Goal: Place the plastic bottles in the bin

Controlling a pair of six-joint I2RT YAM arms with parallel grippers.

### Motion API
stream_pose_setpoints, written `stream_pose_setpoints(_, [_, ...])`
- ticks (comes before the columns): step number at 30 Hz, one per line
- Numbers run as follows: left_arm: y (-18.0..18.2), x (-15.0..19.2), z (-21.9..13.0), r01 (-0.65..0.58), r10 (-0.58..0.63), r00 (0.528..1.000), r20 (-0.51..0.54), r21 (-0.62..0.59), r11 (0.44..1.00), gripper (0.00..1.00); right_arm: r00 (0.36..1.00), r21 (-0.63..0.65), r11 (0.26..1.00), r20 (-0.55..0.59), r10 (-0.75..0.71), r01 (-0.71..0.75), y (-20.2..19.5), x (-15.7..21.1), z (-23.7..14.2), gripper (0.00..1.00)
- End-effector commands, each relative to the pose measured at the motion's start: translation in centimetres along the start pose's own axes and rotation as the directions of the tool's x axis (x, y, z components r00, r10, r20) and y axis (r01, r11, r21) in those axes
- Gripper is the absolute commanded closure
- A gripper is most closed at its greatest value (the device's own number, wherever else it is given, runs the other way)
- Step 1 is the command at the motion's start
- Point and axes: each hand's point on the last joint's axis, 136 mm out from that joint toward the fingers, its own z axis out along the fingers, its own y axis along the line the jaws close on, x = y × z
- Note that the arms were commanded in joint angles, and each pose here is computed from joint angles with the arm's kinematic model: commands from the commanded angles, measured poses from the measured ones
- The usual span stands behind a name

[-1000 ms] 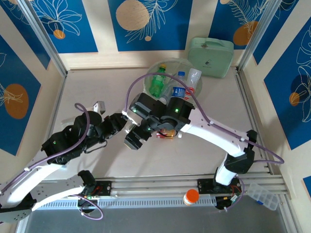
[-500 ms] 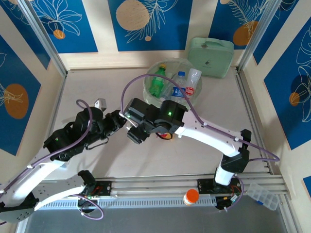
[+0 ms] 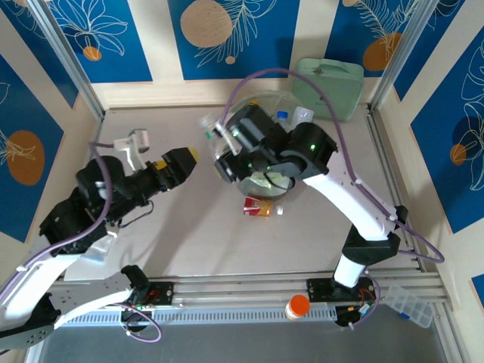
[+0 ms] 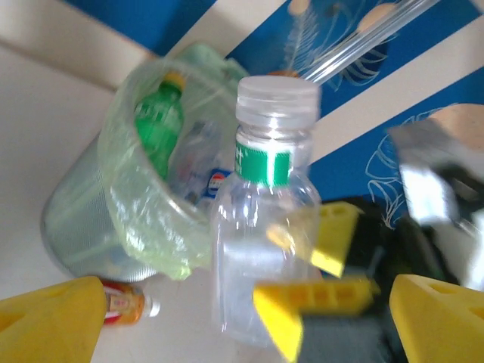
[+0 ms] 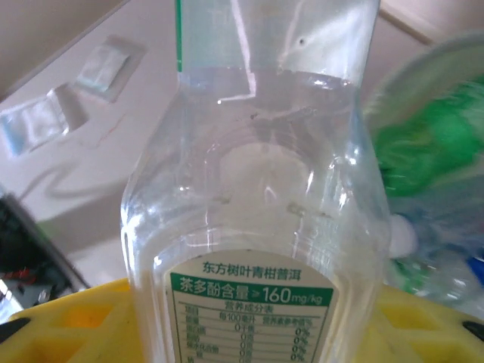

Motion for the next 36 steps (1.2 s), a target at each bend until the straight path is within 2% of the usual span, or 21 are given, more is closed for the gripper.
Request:
stream_pose_setpoints(1, [-1.0, -2.4, -2.2, -0.131, 0.129, 0.988, 0.088, 0.007, 0.991, 0.03, 0.98, 0.028, 0.98, -0.014, 0.198, -0.197, -3.9, -0.3, -0.5, 0.45])
stream_pose_setpoints(4, [-0.2, -2.1, -2.3, -0.156, 0.158, 0.985, 0.069, -0.029, 0.987, 0.03, 0.907, -0.008, 0.907, -0.031, 0.42, -0.42, -7.0, -0.9, -0.4, 0.45])
stream_pose_setpoints(7, [1.4, -1.3, -1.9, -0.16, 0.164, 0.986, 0.034, -0.1, 0.982, 0.03, 0.854, -0.003, 0.855, -0.026, 0.519, -0.519, -8.7, -1.4, 0.6, 0.43])
stream_pose_setpoints(11, [3.0, 0.0, -1.2, -0.15, 0.151, 0.989, -0.005, -0.142, 0.978, 0.03, 0.728, 0.112, 0.728, -0.049, 0.684, -0.676, -11.5, -0.2, 2.9, 0.43])
stream_pose_setpoints(13, [3.6, 0.6, -1.0, -0.143, 0.142, 0.99, -0.02, -0.152, 0.978, 0.03, 0.694, 0.153, 0.696, -0.072, 0.716, -0.702, -12.3, 0.5, 4.1, 0.43])
stream_pose_setpoints(18, [4.5, 1.5, -1.0, -0.131, 0.127, 0.991, -0.032, -0.162, 0.978, 0.03, 0.723, 0.195, 0.721, -0.077, 0.687, -0.665, -12.6, 0.3, 6.4, 0.43])
stream_pose_setpoints(23, [5.1, 1.6, -1.3, -0.139, 0.134, 0.99, -0.036, -0.184, 0.973, 0.03, 0.704, 0.237, 0.708, -0.117, 0.701, -0.665, -12.6, 1.3, 8.3, 0.43])
stream_pose_setpoints(28, [5.7, 1.6, -1.7, -0.149, 0.143, 0.989, -0.04, -0.208, 0.967, 0.02, 0.706, 0.262, 0.727, -0.186, 0.683, -0.634, -11.9, 2.5, 10.5, 0.41])
stream_pose_setpoints(32, [5.8, 1.7, -1.7, -0.158, 0.151, 0.987, -0.046, -0.213, 0.964, 0.02, 0.723, 0.265, 0.747, -0.199, 0.661, -0.61, -11.9, 2.6, 10.6, 0.36])
stream_pose_setpoints(36, [6.5, 1.8, -1.8, -0.167, 0.159, 0.986, -0.054, -0.244, 0.955, 0.02, 0.758, 0.256, 0.769, -0.16, 0.632, -0.586, -12.2, 1.7, 8.9, 0.3])
